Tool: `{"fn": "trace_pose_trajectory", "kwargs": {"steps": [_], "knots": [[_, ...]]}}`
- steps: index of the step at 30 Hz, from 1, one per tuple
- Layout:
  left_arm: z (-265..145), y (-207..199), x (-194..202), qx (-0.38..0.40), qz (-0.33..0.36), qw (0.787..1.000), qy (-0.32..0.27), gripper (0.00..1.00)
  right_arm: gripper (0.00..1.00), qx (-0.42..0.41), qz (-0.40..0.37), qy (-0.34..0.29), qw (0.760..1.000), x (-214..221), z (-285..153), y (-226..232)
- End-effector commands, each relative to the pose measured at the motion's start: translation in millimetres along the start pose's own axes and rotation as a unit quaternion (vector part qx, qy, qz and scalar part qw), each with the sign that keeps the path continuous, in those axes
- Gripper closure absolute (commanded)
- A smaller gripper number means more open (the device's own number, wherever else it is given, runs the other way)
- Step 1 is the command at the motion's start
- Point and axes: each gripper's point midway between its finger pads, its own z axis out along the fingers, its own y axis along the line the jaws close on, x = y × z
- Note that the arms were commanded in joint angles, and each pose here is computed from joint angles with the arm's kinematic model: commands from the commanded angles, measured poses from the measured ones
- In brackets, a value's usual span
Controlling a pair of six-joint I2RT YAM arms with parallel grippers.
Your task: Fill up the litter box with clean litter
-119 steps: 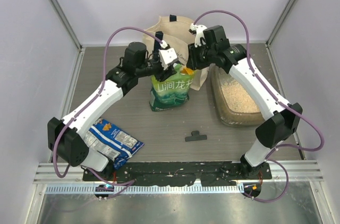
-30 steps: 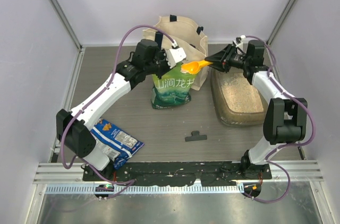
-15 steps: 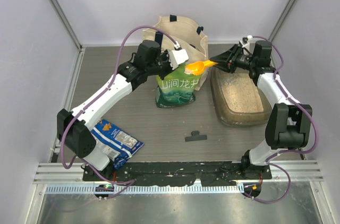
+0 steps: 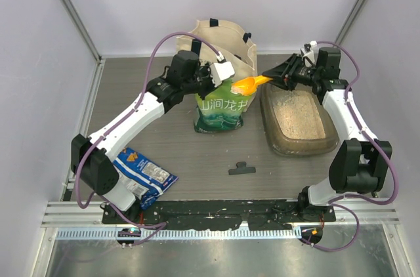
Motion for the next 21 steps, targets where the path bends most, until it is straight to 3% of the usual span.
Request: {"fn": "trace_pose_trajectory", "kwargs": {"steps": [1,15,21], "knots": [[-41,49,-83,-0.099,0.044,0.986,-0.126,1.0,0.99,0.026,-0.084,-0.105,0.991,-45,-24,23],[-36,45,-83,-0.091,0.039,0.986,-0.133,1.0,0.99,0.045,-0.106,-0.116,0.987,-51,-29,36],[-35,45,-82,-0.094,0.036,0.985,-0.137,1.0,0.99,0.026,-0.078,-0.087,0.993,-36,-23,27]]}}
